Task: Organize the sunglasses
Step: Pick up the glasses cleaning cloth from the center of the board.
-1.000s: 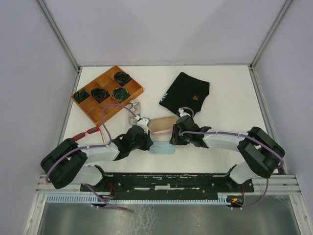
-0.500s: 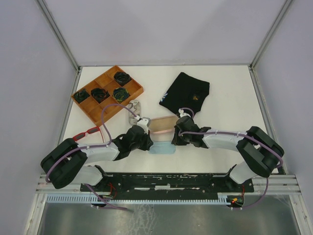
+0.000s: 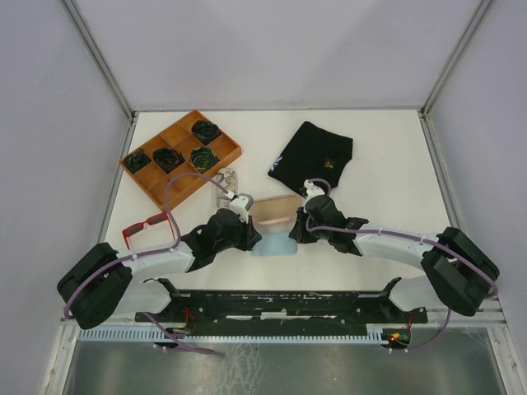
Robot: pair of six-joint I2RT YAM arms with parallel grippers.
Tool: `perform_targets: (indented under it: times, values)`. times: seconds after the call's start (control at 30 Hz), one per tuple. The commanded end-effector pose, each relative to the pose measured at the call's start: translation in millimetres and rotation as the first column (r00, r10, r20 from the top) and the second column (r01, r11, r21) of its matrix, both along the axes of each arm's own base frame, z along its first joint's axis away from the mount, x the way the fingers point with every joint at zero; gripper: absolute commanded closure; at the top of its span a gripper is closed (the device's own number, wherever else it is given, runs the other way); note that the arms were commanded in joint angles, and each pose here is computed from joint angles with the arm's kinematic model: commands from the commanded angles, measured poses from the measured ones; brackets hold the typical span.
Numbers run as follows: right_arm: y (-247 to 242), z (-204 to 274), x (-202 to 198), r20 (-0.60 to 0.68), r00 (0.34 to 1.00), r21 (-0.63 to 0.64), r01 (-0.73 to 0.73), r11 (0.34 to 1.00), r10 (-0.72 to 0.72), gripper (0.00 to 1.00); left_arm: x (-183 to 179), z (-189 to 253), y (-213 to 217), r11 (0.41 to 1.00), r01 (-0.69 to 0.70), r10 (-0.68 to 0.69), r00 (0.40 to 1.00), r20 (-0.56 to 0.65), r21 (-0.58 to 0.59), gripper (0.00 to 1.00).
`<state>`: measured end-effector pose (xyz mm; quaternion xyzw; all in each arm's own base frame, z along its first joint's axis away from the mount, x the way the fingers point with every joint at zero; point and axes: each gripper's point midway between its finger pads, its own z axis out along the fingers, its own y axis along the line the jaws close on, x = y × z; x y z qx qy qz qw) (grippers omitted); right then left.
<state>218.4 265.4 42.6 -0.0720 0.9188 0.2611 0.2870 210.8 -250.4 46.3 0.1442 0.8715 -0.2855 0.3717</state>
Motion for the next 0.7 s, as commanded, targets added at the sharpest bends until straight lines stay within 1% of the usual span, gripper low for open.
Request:
perform_targets:
  times: [0.0,0.3,0.67]
  values:
    - [2,33,12,0.11,0.994,0.022,-0.006,1.0,0.003,1.0,9,30,-10,0.999,0.032,-0.028,0.996,0.086,-0.042,0.97]
    - [-6,64,27,0.206,0.978,-0.007,0.021,1.0,-0.019,1.0,27,59,-10,0.997,-0.033,0.042,0.988,0.146,-0.066,0.97]
    - [-8,76,55,0.262,0.965,-0.056,0.047,0.997,-0.031,1.0,62,79,-21,0.995,-0.082,0.094,0.974,0.208,-0.062,0.97]
